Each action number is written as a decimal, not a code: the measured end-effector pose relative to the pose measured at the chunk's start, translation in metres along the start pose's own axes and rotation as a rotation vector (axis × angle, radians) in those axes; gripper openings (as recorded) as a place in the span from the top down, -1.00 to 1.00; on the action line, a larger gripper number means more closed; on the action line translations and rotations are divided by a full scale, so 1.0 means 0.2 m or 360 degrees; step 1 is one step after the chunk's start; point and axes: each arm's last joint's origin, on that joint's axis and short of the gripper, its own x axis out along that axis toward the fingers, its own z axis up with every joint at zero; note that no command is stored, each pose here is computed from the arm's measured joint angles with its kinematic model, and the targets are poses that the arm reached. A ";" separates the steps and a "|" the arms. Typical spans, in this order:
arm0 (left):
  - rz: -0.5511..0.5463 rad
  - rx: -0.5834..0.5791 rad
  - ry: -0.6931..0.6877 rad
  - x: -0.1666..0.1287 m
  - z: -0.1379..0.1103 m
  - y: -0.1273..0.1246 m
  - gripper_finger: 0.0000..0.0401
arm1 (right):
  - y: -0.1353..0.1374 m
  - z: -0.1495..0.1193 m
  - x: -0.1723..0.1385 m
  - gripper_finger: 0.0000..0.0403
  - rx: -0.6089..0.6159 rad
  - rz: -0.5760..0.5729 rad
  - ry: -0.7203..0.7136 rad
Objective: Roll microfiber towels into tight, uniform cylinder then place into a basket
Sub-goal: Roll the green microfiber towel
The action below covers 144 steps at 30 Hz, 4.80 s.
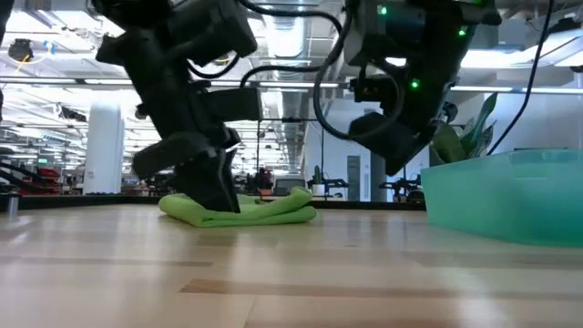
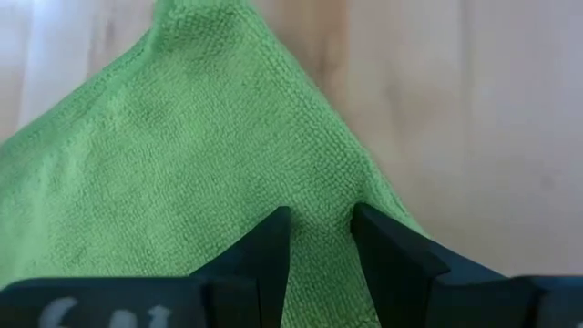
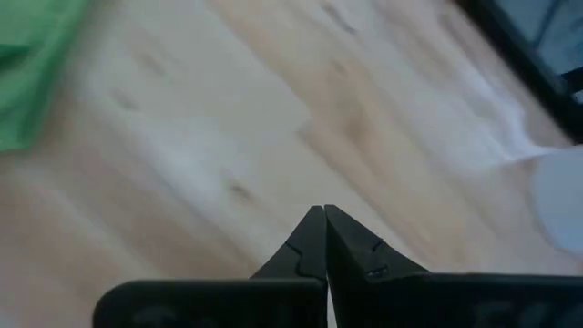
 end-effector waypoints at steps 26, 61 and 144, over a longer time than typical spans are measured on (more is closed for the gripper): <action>0.0106 0.0650 0.0299 -0.44 0.07 -0.40 0.40 | 0.15 0.01 -0.16 0.88 -0.0210 0.0415 -0.0302; 0.0043 -0.0154 -0.0547 -0.54 -0.46 -0.54 0.40 | 0.38 0.06 -0.32 0.75 -0.1140 0.1071 -0.0973; -0.0228 -0.0075 -0.0484 -0.32 -0.47 -0.34 0.01 | 0.61 0.00 0.10 -0.04 -0.1220 0.1373 -0.0722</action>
